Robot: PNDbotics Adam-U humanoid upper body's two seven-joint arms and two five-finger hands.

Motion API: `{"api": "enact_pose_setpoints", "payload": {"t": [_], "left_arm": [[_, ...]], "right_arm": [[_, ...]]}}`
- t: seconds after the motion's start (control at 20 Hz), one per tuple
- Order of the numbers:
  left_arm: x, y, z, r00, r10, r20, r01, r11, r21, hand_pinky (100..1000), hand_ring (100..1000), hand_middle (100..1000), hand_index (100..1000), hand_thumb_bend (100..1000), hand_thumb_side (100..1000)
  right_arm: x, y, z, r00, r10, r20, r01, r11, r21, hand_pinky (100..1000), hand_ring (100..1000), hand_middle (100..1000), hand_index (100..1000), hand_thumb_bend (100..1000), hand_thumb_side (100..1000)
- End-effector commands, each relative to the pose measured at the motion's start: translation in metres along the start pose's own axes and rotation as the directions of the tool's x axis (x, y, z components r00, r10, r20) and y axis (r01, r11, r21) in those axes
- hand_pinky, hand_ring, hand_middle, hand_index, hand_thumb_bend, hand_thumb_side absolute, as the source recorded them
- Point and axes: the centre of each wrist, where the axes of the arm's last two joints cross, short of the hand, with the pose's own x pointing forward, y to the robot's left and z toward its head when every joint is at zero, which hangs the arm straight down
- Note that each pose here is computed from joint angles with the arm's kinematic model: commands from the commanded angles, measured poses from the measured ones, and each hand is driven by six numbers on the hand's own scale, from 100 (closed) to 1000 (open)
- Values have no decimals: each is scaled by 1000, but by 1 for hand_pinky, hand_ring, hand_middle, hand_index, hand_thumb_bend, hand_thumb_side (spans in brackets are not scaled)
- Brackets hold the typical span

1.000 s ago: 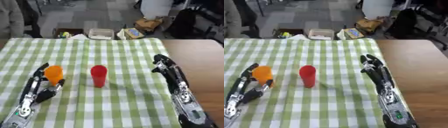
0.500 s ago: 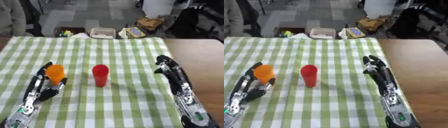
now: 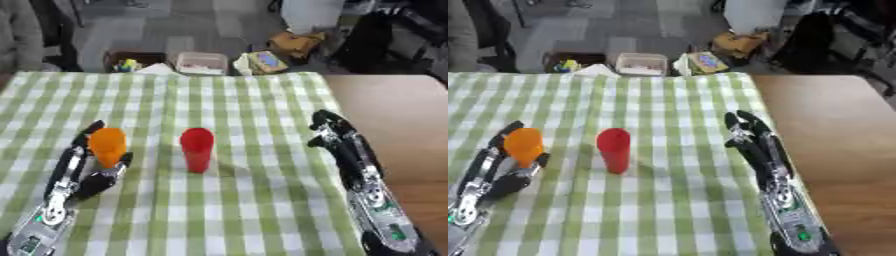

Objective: Pour the contents of one cup into another cup.

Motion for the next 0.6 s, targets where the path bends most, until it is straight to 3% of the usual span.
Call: {"api": "enact_pose_setpoints", "payload": {"t": [0.05,0.25,0.45,0.6], "left_arm": [[2,10,-6,999,-28,22,28,1000,2,716,842,934,1000,425,411],[3,8,-6,999,-29,29,29,1000,1,578,718,882,1000,313,334],[3,7,-6,999,-18,41,18,1000,13,398,489,767,1000,103,236],[3,6,-5,999,4,48,-6,1000,28,285,396,686,1000,100,228]], "right_arm": [[8,0,-6,1000,-1,27,1,1000,7,668,492,614,874,372,607],[8,0,-6,1000,-1,27,1,1000,8,668,492,614,874,369,609],[8,0,-6,1000,0,26,0,1000,8,668,492,614,874,366,609],[8,0,-7,1000,2,26,-2,1000,8,668,492,613,874,366,609]]}}
